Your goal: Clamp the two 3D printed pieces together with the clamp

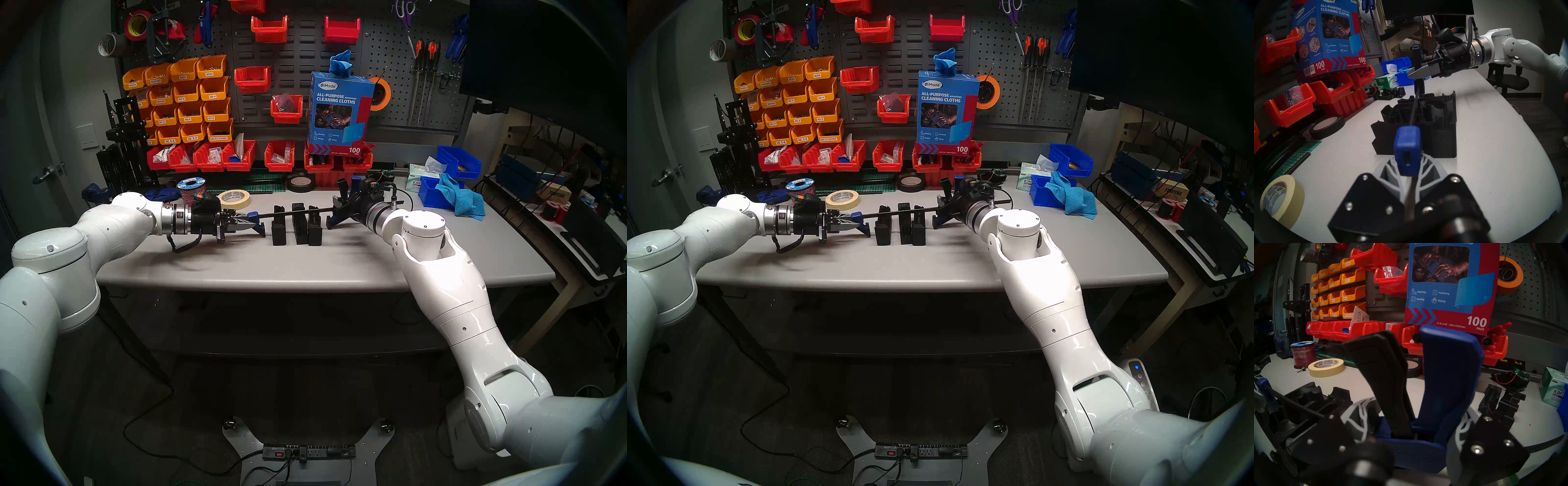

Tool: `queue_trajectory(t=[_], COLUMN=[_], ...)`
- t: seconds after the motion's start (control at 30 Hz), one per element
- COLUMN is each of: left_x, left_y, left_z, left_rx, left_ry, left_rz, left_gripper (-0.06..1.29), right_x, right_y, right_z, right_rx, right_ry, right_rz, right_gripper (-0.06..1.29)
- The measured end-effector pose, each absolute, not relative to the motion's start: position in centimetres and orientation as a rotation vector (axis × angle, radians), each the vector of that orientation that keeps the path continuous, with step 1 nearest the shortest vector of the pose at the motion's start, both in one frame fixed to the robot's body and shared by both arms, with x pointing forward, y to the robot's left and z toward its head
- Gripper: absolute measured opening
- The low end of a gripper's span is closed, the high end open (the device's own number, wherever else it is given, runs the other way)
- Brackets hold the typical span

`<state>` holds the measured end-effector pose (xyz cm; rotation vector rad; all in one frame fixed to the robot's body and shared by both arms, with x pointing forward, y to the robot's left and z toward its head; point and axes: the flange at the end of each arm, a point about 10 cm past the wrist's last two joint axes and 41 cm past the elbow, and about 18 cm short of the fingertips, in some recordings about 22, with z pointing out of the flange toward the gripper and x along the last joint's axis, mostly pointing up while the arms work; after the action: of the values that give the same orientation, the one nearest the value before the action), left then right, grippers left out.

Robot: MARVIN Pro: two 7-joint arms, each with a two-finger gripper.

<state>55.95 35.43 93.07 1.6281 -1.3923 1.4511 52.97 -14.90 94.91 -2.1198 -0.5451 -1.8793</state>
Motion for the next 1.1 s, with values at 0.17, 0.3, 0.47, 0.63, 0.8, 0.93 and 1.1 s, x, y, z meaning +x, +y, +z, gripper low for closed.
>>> queue_trajectory(t=[0.17,0.3,0.47,0.63,0.8,0.93,1.1], left_x=[55.9,55.9,55.8,55.7,55.7,55.7,55.6], left_y=[35.5,35.6,35.9,36.1,36.3,36.4,36.5], left_z=[93.0,93.0,93.0,93.0,93.1,93.1,93.1], left_rx=[1.629,1.633,1.638,1.643,1.647,1.649,1.65], left_ry=[-1.394,-1.395,-1.395,-1.395,-1.395,-1.396,-1.396], left_rz=[1.449,1.448,1.449,1.449,1.45,1.449,1.449], left_gripper=[0.05,0.05,0.05,0.05,0.05,0.05,0.05], right_x=[53.0,53.1,53.2,53.3,53.3,53.3,53.4], right_y=[-14.8,-14.6,-14.3,-14.0,-13.7,-13.6,-13.5], right_z=[95.1,95.2,95.2,95.3,95.3,95.4,95.4], right_rx=[-2.126,-2.129,-2.128,-2.125,-2.123,-2.122,-2.121], right_ry=[-0.543,-0.543,-0.543,-0.543,-0.543,-0.542,-0.54], right_rz=[-1.867,-1.859,-1.856,-1.855,-1.854,-1.854,-1.853], right_gripper=[0.54,0.54,0.54,0.54,0.54,0.54,0.54])
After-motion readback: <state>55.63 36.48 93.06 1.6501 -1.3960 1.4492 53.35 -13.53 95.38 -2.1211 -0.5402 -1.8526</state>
